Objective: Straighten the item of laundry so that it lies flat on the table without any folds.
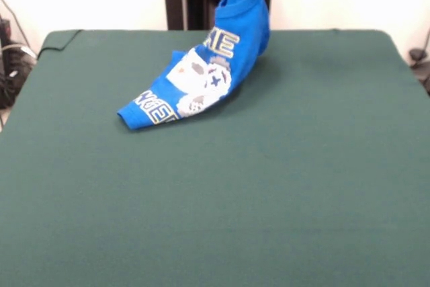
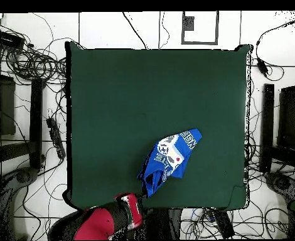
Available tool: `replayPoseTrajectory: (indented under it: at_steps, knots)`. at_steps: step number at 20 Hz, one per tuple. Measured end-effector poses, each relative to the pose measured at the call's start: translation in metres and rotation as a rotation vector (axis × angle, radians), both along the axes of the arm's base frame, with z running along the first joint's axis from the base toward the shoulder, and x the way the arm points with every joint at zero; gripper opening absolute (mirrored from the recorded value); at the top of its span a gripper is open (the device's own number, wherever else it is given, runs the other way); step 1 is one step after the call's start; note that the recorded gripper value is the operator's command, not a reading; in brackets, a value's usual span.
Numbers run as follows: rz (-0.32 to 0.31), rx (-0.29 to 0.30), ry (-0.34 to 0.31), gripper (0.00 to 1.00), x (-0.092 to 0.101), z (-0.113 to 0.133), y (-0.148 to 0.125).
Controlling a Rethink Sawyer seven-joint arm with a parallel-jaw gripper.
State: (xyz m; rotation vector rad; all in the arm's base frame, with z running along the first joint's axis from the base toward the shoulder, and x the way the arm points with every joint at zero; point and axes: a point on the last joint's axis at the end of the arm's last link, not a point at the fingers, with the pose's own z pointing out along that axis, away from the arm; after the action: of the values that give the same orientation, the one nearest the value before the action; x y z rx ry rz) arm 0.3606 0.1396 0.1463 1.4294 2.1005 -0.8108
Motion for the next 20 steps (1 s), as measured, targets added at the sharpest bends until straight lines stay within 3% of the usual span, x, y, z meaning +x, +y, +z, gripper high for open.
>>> replayPoseTrajectory:
  at_steps: [5,8,12,20]
  knots:
    - [-0.183,0.132,0.162,1.00,-0.027,0.025,0.004]
    - [-0.242,0.190,0.184,1.00,-0.027,0.036,0.002]
    - [-0.259,0.225,0.157,1.00,-0.019,0.045,-0.003]
    - [-0.223,0.240,0.090,1.00,-0.007,0.052,-0.006]
